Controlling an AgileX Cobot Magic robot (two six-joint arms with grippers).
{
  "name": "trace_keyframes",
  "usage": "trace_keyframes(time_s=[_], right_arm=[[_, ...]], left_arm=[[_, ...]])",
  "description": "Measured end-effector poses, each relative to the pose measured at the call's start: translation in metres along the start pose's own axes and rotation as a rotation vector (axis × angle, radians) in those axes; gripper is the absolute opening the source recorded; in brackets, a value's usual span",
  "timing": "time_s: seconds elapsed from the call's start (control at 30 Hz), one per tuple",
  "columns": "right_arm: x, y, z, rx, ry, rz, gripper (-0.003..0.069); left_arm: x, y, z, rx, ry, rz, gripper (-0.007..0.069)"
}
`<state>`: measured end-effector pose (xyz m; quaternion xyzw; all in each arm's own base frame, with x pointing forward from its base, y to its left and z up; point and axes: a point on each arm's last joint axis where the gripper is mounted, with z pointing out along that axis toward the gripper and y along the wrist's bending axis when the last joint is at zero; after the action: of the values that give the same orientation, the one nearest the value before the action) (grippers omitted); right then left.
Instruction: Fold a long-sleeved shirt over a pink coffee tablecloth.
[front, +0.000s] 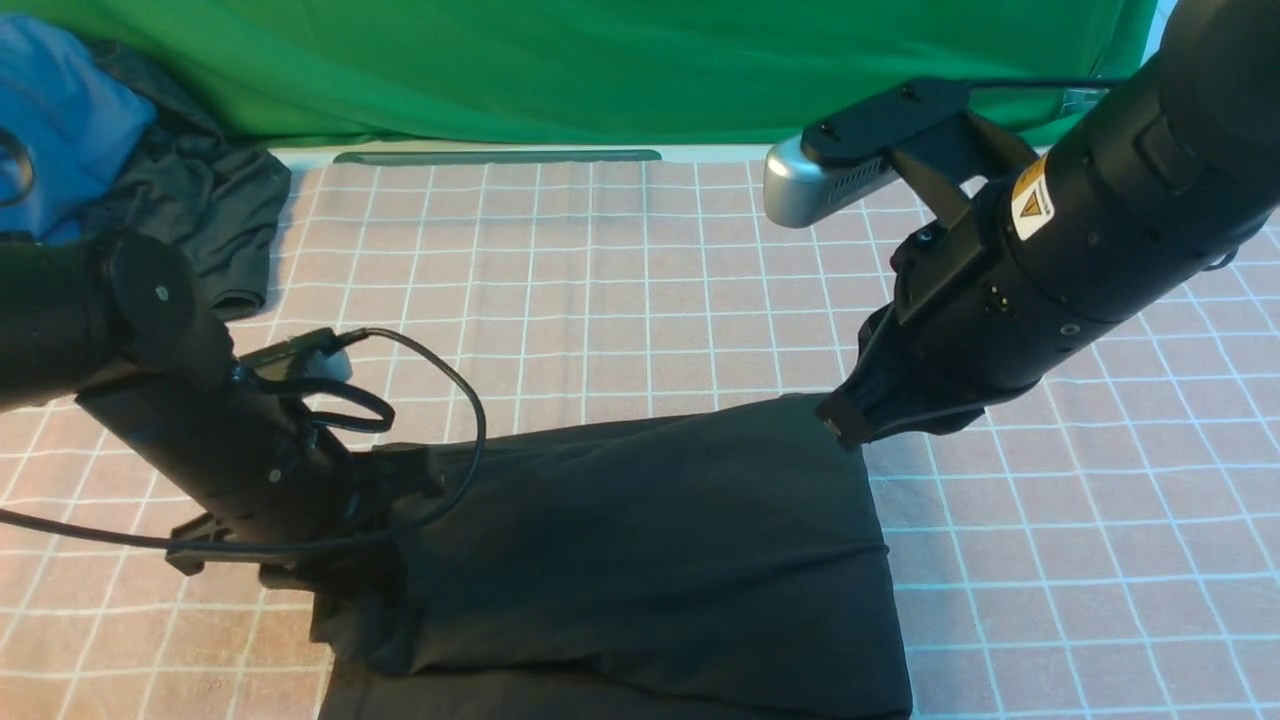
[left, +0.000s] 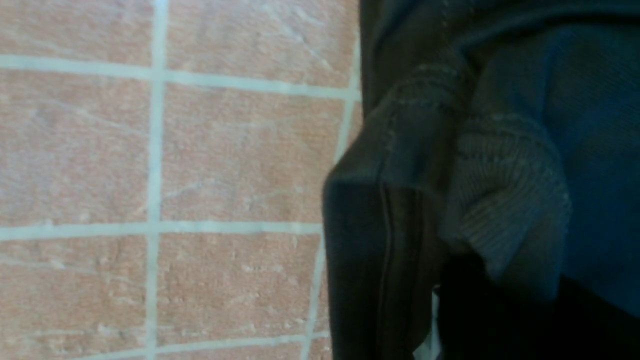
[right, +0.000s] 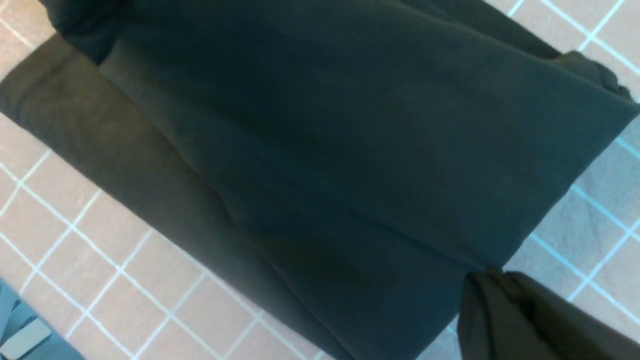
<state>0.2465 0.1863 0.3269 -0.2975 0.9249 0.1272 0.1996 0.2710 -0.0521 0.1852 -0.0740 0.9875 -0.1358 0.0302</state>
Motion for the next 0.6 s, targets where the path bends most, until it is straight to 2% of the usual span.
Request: trace_keyframes(time_s=[0.03,0.13,0.33,0.6], right_arm=[[0.0,0.0,0.0,0.0,0.0,0.0,0.0036],[0.0,0.0,0.0,0.0,0.001,0.0,0.0036],[0.001,0.0,0.0,-0.001,0.015,-0.001,0.0036],[0.013,-0.001,0.009,-0.004,0.09,-0.02,0.0036]], left_arm=[[0.001,0.0,0.0,0.003,0.012,0.003,0.0053],[0.008,-0.002,-0.007,0.008,0.047,0.009,0.0033],[0.023,-0.004,-0.037,0.003,0.014,0.031,0.0032],[0.036,0.001,-0.062,-0.071,-0.032,0.039,0.0032]])
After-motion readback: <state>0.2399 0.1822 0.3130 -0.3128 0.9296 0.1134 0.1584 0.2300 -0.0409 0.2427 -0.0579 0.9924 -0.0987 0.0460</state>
